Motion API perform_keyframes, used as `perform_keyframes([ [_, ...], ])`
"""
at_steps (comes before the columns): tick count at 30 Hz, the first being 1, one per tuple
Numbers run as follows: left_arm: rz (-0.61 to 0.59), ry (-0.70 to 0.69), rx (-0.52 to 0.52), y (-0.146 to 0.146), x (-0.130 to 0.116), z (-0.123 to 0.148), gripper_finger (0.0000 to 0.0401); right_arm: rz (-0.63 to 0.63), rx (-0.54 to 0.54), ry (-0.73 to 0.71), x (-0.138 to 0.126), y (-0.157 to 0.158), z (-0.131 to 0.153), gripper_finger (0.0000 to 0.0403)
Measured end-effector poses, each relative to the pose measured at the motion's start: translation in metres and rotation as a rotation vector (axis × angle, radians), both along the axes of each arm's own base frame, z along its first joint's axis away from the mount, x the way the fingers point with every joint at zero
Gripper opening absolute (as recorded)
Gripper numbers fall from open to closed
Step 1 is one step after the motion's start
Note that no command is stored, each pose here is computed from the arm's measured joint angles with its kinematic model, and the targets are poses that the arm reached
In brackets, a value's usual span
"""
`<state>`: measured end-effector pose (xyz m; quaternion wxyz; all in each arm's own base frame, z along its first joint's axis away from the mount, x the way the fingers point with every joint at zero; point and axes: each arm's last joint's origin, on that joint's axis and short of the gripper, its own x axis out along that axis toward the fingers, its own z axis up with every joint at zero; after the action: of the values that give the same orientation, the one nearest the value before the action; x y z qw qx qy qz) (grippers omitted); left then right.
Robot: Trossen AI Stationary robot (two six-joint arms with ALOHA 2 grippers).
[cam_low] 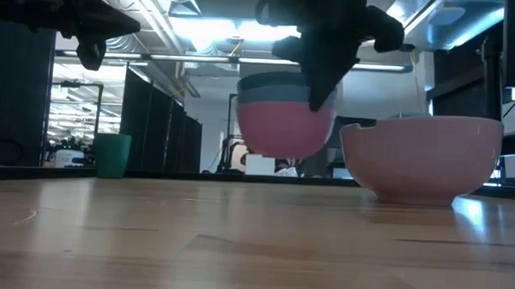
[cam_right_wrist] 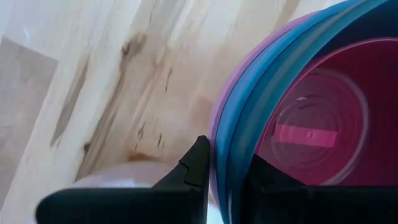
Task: Nest bowls inside each other
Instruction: Stack the stacked bowls on top of the white bowl
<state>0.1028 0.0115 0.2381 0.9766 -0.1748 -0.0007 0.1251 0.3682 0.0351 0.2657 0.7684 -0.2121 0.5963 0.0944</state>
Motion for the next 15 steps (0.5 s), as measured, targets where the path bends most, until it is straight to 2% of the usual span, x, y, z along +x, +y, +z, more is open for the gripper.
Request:
perform_keyframes([
  [7,-0.001,0.000,0.001,0.000,0.000,0.000,0.0000,-0.068,-0.028,-0.010,-0.018,-0.006,0.026,0.0023],
  [15,-0.002,0.001,0.004,0.000,0.000,0.000,0.0000,-0.180,-0.038,0.036,-0.059,-0.005,0.056,0.0023],
])
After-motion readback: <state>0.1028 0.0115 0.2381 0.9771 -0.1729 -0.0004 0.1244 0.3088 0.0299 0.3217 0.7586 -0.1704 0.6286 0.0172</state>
